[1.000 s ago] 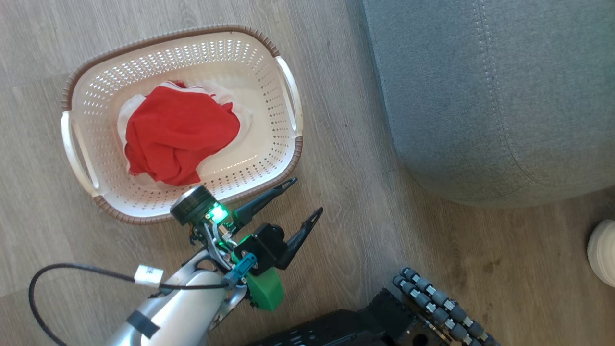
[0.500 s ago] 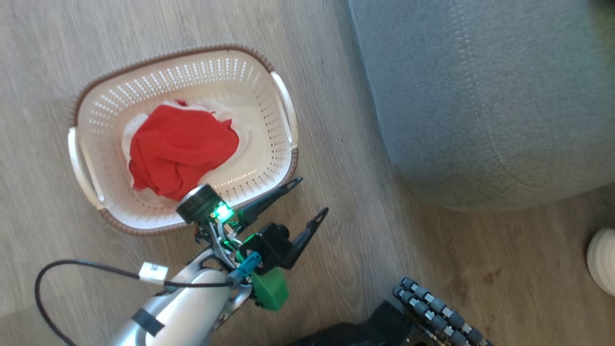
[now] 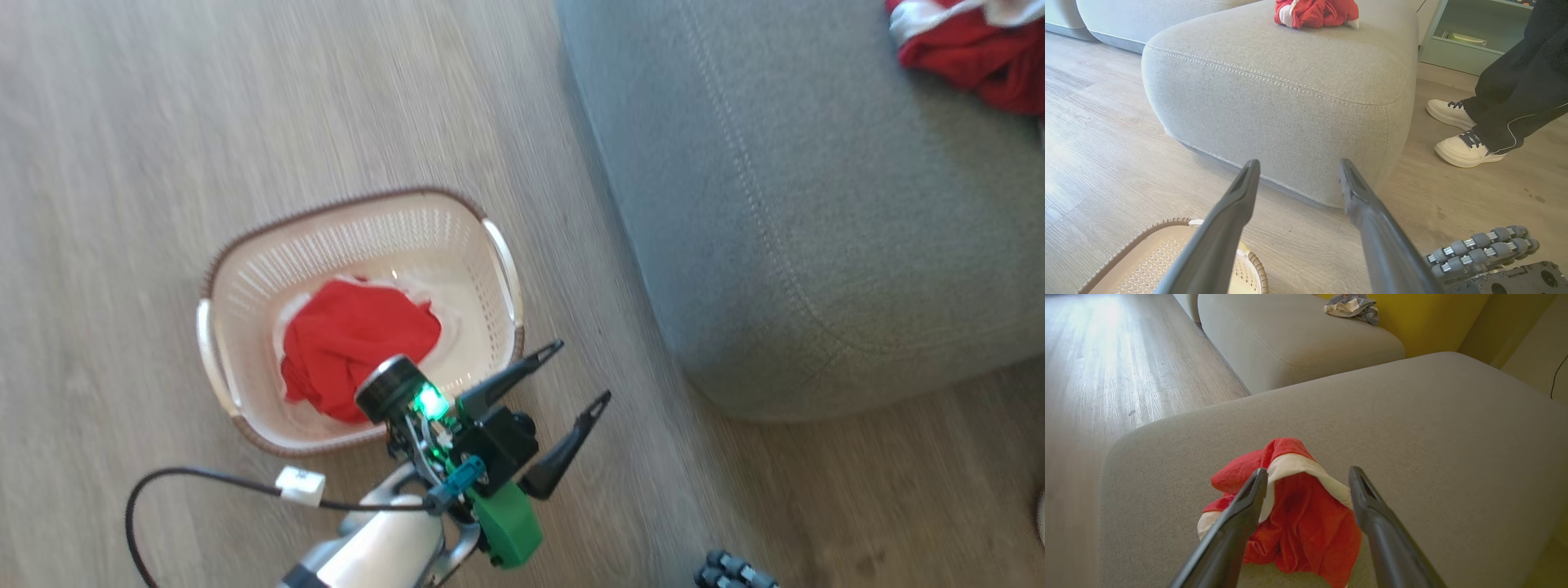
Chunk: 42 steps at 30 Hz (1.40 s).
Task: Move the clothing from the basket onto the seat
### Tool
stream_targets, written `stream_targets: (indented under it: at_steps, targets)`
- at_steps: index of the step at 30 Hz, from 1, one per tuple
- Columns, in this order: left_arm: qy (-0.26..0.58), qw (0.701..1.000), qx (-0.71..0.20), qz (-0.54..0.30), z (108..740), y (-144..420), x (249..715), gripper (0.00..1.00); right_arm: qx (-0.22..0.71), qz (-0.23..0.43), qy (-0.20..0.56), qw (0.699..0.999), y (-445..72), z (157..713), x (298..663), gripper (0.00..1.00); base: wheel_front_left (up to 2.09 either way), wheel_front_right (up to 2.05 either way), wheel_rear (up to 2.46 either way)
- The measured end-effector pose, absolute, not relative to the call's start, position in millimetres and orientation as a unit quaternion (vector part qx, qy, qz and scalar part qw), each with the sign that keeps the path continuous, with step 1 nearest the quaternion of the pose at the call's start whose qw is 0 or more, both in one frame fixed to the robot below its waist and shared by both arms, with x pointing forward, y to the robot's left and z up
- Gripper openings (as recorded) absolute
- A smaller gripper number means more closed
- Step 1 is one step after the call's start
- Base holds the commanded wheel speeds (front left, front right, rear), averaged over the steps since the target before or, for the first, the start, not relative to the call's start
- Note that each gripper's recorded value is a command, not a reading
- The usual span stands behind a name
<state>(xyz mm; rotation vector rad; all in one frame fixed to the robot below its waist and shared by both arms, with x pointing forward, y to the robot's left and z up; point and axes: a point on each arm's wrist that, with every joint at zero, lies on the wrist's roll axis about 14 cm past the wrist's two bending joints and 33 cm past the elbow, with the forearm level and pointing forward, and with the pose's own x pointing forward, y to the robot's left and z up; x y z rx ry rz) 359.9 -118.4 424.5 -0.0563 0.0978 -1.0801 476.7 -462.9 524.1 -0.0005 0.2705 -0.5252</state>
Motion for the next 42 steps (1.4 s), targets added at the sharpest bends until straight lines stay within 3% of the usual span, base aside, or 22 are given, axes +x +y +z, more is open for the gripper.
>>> stream_targets:
  at_steps: [8, 18, 30, 42]
  targets:
    - [0.009, 0.884, -0.016, -0.467, 462.9, -102.7, 364.3, 1.0, -0.031, -0.203, 0.079, 0.976, -434.6, 571.8, 473.5, 1.0, 0.0, 0.0, 0.0]
    - [-0.032, 0.924, -0.012, -0.38, 503.5, -63.7, 364.5, 1.0, -0.037, -0.117, -0.051, 0.991, -384.5, 631.7, 461.6, 1.0, 0.0, 0.0, 0.0]
    - [-0.054, 0.966, -0.023, -0.252, 524.0, 7.3, 376.0, 1.0, -0.018, 0.023, -0.129, 0.991, -287.8, 641.7, 445.0, 1.0, 0.0, 0.0, 0.0]
    - [-0.066, 0.994, -0.027, -0.088, 530.5, 88.1, 380.6, 1.0, 0.033, 0.083, -0.13, 0.988, -211.0, 596.5, 415.4, 1.0, 0.0, 0.0, 0.0]
